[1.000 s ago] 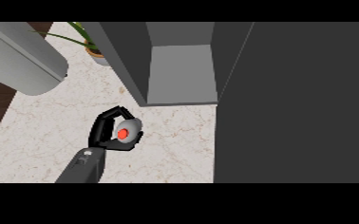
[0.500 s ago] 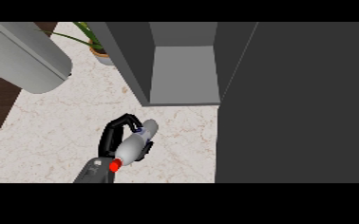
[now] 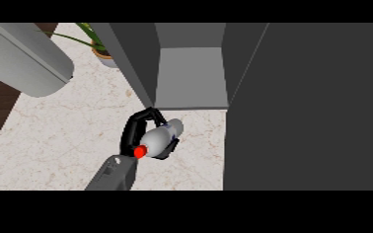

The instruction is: Pick up the bottled water, place it into the cabinet and close the cabinet

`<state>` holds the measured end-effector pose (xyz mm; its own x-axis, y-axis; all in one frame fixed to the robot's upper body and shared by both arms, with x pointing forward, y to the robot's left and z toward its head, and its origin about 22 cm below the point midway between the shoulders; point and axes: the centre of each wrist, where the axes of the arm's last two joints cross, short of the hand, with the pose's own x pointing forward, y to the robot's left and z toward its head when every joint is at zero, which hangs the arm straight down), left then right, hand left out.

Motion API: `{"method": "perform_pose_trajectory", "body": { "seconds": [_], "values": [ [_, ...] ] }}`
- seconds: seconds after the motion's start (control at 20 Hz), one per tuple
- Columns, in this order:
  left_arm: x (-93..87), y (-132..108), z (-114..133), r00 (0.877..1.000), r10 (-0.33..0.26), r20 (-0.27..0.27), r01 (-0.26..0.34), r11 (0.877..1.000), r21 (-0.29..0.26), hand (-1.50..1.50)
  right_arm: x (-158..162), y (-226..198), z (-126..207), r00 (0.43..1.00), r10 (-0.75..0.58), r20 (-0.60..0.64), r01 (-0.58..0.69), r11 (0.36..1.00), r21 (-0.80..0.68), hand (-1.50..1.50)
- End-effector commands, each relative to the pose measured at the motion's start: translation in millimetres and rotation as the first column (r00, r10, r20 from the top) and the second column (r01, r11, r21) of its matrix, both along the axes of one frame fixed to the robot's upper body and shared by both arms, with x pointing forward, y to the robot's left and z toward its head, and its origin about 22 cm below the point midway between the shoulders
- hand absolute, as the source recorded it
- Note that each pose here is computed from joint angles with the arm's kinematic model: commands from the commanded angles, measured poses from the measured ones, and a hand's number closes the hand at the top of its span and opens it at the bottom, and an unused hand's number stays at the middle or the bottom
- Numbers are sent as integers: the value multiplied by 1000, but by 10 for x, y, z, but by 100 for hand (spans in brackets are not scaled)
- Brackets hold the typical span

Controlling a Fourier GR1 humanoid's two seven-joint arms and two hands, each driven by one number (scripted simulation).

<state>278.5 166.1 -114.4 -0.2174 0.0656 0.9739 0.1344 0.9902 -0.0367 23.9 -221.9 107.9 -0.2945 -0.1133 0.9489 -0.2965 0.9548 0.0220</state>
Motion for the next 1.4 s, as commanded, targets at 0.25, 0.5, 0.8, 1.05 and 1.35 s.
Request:
{"method": "perform_pose_trajectory", "body": {
  "seconds": [0.25, 0.5, 0.8, 1.05, 1.35],
  "values": [
    [224, -607, 633, 999, 13, -53, -13, 1000, 8, 150, -51, -55, 242, 999, -17, 38, 17, 1000, 3, -150],
    [611, -805, 993, 995, 84, -52, -81, 996, 44, 150, -43, -159, 226, 999, -26, 39, 26, 1000, 6, -150],
    [946, -967, 1314, 990, 92, -105, -85, 994, 65, 150, 30, -226, 206, 997, -7, 71, 6, 1000, 14, -150],
    [1114, -847, 1263, 966, 206, -154, -197, 978, 69, 150, 11, -251, 221, 998, 5, 70, -5, 1000, 1, -150],
    [1252, -758, 1222, 929, 360, -82, -329, 908, 259, 150, -15, -223, 183, 997, 2, 78, -2, 1000, 7, -150]
  ]
}}
